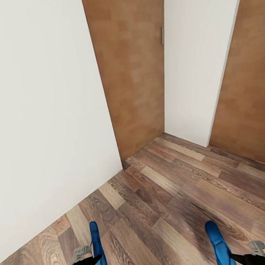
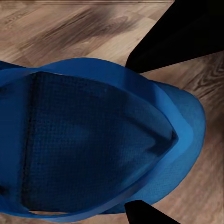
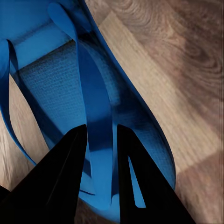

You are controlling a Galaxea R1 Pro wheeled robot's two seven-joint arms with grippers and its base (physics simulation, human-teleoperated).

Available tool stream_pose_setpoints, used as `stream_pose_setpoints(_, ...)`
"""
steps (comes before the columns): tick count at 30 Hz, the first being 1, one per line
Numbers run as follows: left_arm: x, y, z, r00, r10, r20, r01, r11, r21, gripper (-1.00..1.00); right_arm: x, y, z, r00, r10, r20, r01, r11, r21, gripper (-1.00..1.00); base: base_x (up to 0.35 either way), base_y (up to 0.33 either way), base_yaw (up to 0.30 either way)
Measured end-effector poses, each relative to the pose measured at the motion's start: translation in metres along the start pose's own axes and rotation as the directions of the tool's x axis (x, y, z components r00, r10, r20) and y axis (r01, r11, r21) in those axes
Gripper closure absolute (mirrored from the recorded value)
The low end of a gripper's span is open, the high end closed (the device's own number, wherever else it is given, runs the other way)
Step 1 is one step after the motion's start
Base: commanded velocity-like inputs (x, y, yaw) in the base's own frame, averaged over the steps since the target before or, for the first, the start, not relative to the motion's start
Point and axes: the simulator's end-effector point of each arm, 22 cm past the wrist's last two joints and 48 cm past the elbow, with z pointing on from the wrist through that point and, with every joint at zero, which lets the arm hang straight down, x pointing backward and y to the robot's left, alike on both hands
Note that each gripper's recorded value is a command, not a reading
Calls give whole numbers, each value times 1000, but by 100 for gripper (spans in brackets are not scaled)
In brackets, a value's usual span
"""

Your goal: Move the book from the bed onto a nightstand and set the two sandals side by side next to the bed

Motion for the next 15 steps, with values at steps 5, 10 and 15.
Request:
stream_pose_setpoints(5, -6, -12, 1, 1000, 6, 18, -6, 1000, 17, 100, -3, 0, -4, 1000, -2, 8, 2, 1000, 10, 100, 0, 0, 0)
stream_pose_setpoints(10, -3, -20, 3, 1000, -3, 18, 3, 1000, 25, 100, 4, 0, -9, 1000, 20, 6, -20, 1000, 19, 100, 0, 0, 0)
stream_pose_setpoints(15, 0, -24, 3, 1000, -11, 18, 10, 1000, 26, 100, -1, 4, -12, 1000, 16, 18, -16, 1000, 16, 100, 0, 0, 0)
